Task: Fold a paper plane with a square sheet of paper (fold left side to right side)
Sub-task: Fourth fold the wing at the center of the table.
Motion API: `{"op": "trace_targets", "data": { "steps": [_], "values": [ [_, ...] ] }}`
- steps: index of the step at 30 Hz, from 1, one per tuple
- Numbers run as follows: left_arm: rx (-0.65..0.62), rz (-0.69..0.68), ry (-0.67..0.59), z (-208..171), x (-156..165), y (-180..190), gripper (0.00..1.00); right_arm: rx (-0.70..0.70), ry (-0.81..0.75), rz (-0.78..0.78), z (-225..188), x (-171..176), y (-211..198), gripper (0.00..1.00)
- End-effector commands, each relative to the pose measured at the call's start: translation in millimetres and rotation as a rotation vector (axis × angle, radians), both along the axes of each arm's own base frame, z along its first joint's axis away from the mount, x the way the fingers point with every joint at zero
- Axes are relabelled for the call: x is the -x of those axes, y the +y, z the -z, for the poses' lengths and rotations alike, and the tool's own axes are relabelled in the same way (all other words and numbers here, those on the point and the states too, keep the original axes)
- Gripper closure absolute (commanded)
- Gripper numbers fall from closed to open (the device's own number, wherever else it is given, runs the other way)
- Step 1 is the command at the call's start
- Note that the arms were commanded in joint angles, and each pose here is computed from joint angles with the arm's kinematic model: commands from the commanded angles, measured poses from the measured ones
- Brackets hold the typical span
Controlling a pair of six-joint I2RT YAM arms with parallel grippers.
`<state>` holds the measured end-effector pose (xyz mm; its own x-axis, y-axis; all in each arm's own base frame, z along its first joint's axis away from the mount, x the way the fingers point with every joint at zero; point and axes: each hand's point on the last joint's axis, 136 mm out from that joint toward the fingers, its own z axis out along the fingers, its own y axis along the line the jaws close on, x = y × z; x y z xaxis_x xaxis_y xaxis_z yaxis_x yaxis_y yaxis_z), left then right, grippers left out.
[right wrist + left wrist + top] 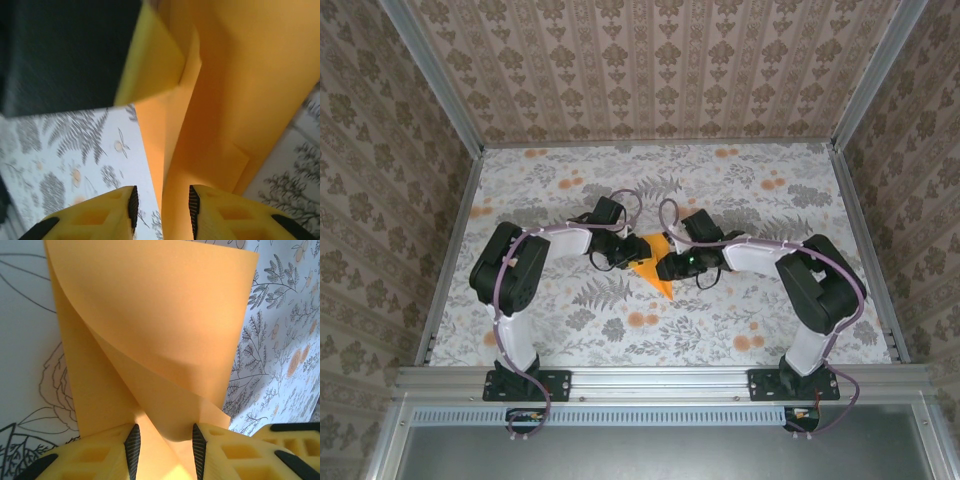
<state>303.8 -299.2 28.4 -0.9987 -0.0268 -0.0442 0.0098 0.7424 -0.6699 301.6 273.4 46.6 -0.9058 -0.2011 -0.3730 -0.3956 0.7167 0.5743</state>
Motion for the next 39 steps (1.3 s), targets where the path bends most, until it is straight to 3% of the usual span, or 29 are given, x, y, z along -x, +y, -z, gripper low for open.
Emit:
{"op": "trace_targets", "data": {
  "steps": [1, 11, 23, 39],
  "values": [
    [-0.061, -0.008, 0.032, 13.0, 6.9, 7.0, 0.63, -0.112, 0.024, -0.003, -17.2, -8.7, 11.9, 0.64],
    [-0.053, -0.008, 0.026, 10.4, 6.4, 6.1, 0.63, -0.116, 0.081, 0.018, -1.3, -19.7, 22.1, 0.65],
    [-0.055, -0.007, 0.026, 10.0, 7.8, 7.3, 0.63, -0.051, 0.095, 0.037, 8.0, -20.1, 13.6, 0.99],
    [-0.054, -0.004, 0.023, 8.5, 7.7, 7.6, 0.63, 0.049, 0.094, 0.133, 18.8, -26.8, -16.5, 1.00]
  ]
}}
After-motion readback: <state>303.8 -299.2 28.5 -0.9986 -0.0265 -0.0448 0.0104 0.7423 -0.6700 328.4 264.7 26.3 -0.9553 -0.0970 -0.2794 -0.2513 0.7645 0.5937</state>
